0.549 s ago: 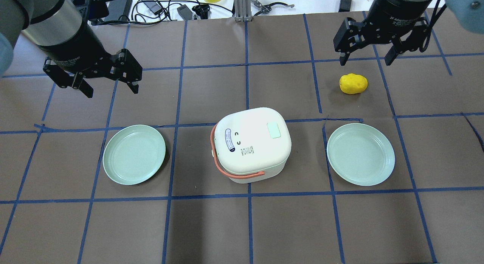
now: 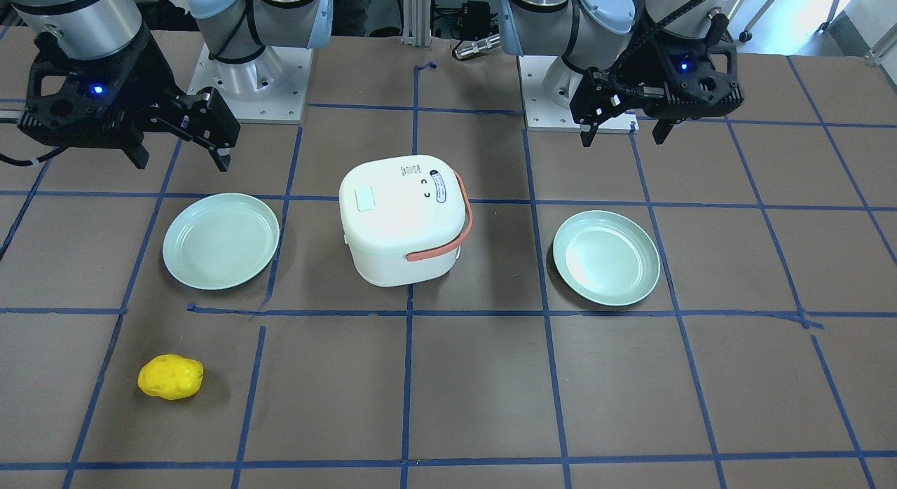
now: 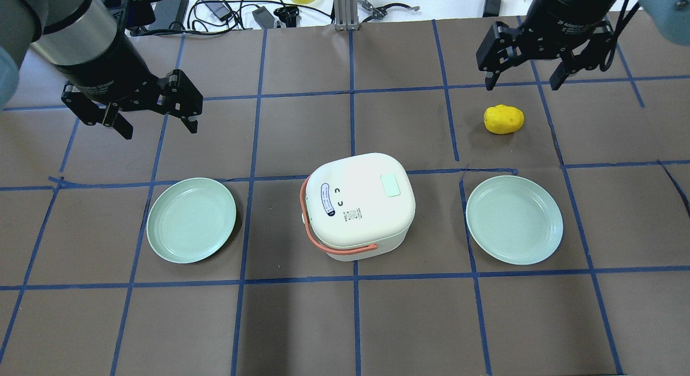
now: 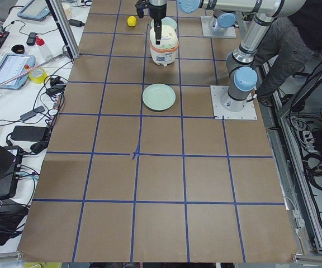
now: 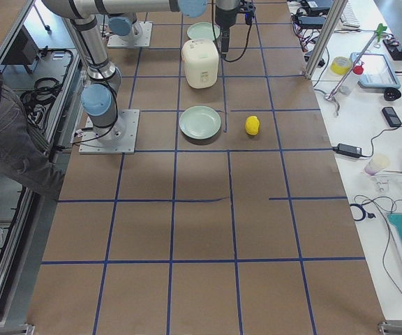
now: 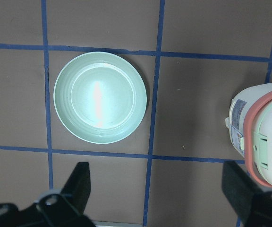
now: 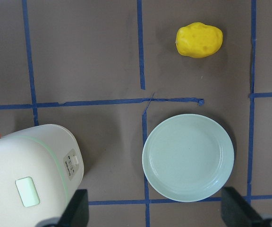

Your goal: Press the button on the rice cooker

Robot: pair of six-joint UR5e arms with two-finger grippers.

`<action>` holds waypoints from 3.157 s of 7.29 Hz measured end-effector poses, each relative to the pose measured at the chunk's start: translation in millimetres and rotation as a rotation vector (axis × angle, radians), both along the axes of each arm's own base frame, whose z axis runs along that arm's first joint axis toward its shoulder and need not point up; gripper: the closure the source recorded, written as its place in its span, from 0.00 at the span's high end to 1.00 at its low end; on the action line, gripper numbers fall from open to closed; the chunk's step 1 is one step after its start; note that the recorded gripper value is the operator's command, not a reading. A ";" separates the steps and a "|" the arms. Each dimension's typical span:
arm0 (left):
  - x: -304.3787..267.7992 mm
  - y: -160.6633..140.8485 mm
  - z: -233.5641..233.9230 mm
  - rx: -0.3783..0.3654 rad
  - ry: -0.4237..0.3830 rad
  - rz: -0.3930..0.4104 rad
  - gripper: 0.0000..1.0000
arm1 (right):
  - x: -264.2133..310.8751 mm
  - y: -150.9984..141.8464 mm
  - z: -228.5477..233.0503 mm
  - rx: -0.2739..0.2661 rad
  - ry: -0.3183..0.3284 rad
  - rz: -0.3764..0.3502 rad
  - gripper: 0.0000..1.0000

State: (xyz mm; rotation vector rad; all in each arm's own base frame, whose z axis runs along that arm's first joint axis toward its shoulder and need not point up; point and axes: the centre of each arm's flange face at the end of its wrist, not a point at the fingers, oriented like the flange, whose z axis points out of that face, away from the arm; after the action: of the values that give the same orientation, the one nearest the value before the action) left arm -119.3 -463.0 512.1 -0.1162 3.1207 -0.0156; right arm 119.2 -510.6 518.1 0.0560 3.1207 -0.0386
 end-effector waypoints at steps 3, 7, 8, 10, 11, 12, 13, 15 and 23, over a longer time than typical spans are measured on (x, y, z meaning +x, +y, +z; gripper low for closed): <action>0.0 0.0 0.0 0.000 0.000 0.000 1.00 | 0.2 1.6 10.4 -0.019 0.014 0.000 1.00; 0.0 0.0 0.0 0.000 0.000 0.000 1.00 | -1.2 4.4 10.8 -0.012 0.019 -0.001 1.00; 0.0 0.0 0.0 0.000 0.000 0.000 1.00 | -0.6 5.1 10.8 -0.009 0.018 0.000 1.00; 0.0 0.0 0.0 0.000 0.000 0.000 1.00 | 0.8 5.6 11.5 -0.009 0.014 0.001 0.72; 0.0 0.0 0.0 0.000 0.000 0.000 1.00 | 2.2 6.0 11.8 -0.009 0.007 0.001 0.25; 0.0 0.0 0.0 0.000 0.000 0.000 1.00 | 7.4 7.4 10.1 -0.005 -0.009 0.009 0.11; 0.0 0.0 0.0 0.000 0.000 0.000 1.00 | 20.3 10.8 6.9 0.005 -0.035 0.030 0.00; 0.0 0.0 0.0 0.000 0.000 0.000 1.00 | 63.3 21.6 -3.7 0.037 -0.063 0.085 0.00; 0.0 -0.1 -0.1 0.000 0.000 0.000 1.00 | 140.0 34.7 -129.1 0.129 -0.097 0.160 0.00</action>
State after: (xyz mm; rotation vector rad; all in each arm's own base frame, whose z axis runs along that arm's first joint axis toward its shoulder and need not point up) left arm -119.3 -463.0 512.0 -0.1162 3.1207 -0.0153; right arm 259.2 -475.9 389.0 -0.1838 3.0150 0.1633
